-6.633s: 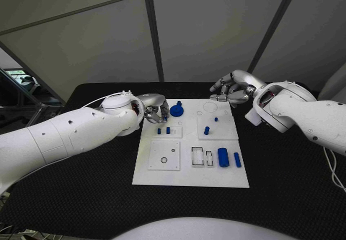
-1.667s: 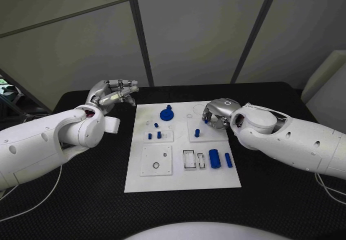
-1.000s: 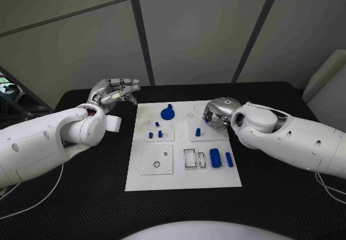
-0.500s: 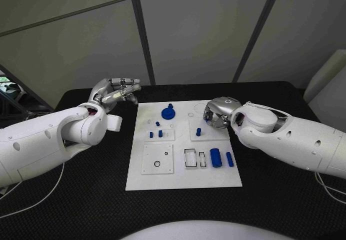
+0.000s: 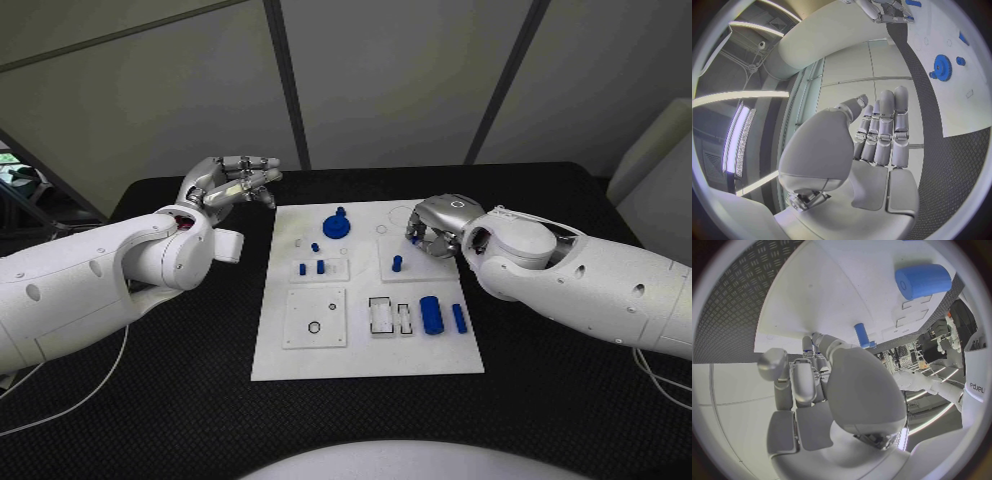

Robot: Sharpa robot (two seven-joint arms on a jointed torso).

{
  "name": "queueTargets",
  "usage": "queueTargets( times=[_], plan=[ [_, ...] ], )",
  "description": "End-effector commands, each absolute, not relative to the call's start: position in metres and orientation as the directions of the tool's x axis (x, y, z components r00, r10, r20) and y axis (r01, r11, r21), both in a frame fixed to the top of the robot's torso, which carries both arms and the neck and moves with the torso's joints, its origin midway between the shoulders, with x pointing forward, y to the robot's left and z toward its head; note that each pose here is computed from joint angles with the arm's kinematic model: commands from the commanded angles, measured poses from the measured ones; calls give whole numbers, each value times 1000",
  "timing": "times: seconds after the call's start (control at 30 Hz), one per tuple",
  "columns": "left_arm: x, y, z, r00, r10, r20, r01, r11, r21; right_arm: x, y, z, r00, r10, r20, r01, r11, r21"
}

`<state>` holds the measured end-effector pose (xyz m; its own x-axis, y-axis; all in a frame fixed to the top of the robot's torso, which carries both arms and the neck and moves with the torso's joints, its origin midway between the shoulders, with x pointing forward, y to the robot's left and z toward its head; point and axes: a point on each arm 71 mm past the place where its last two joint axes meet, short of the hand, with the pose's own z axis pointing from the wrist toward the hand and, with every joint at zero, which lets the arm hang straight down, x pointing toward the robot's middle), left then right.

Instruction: Assemble the parts on the task board

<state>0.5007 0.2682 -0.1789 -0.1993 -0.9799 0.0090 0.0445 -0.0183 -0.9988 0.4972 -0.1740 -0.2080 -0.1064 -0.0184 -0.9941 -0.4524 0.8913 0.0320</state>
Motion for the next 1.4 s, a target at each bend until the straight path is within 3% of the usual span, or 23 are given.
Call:
queueTargets(
  times=[0.03, 0.53, 0.97, 1.4],
  plan=[
    [501, 268, -178, -207, -978, 15, 46, -25, -999, 495, -172, -201, -54, 17, -998, -459, 888, 40],
    [502, 269, -178, -205, -979, 14, 41, -23, -999, 470, -168, -181, 10, 103, -995, -509, 857, 84],
    [503, 262, -179, -225, -974, 23, 38, -32, -999, 437, -110, -165, -53, 211, -976, -638, 745, 195],
    [502, 253, -179, -247, -969, 32, 34, -42, -999, 420, -74, -194, -177, 210, -961, -679, 681, 274]
  ],
)
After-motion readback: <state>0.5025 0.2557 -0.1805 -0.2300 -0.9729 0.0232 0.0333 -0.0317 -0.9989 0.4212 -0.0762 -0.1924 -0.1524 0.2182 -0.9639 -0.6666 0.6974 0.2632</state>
